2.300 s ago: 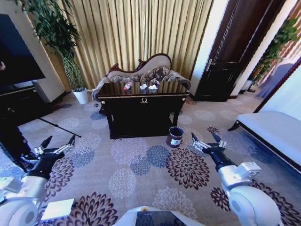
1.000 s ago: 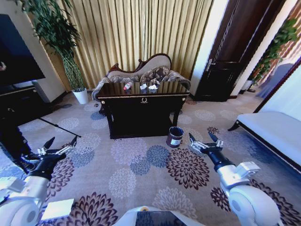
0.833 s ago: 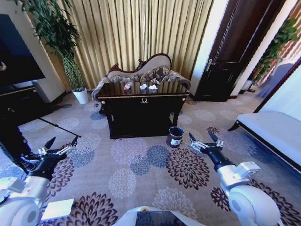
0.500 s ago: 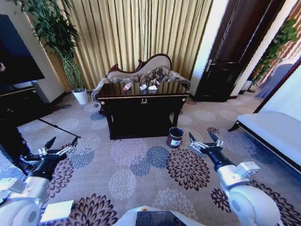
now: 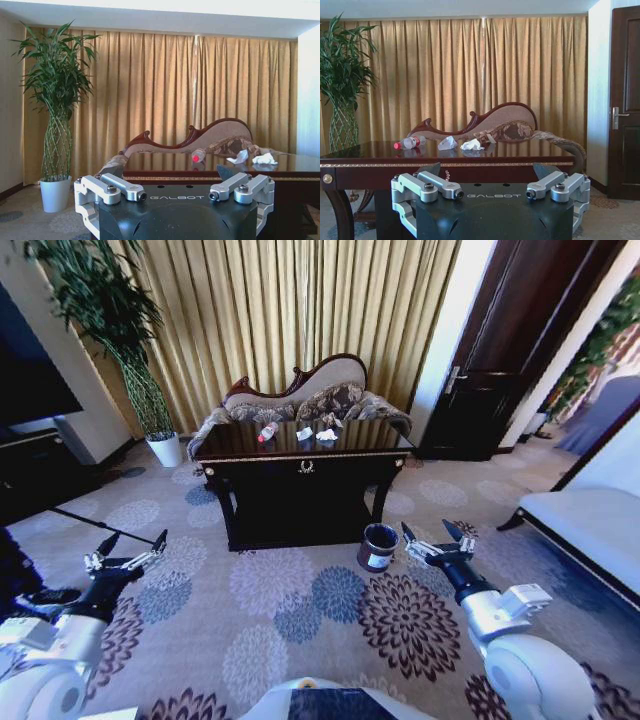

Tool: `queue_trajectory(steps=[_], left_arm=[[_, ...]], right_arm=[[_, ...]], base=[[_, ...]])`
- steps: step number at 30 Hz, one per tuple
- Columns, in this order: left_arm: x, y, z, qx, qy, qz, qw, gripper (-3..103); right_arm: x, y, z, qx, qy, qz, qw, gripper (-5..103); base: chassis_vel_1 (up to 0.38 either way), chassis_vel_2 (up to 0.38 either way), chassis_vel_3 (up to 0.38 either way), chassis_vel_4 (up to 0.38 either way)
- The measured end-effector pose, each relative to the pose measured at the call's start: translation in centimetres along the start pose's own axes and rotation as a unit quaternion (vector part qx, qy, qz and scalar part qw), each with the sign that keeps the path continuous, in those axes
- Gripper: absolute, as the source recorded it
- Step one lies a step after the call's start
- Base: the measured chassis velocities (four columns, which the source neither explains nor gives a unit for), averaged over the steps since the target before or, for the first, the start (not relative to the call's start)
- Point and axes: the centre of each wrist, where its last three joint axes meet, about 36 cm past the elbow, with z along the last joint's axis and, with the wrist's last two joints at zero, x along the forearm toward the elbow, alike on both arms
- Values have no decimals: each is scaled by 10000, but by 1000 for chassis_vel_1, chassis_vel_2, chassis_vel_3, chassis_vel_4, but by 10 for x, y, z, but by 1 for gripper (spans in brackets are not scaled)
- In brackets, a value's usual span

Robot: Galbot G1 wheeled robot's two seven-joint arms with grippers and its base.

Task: Move to the front of the table and place the trash on the table into the trash bin.

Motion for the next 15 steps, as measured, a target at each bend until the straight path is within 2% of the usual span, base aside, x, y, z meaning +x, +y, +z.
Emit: queue_trajectory(steps=[15], left_arm=[[1,1,0,-3,-1,3,10000,100]], right_arm=[[0,2,1,10,5,-18,10000,100]], base=[[-198,198,198,-192]])
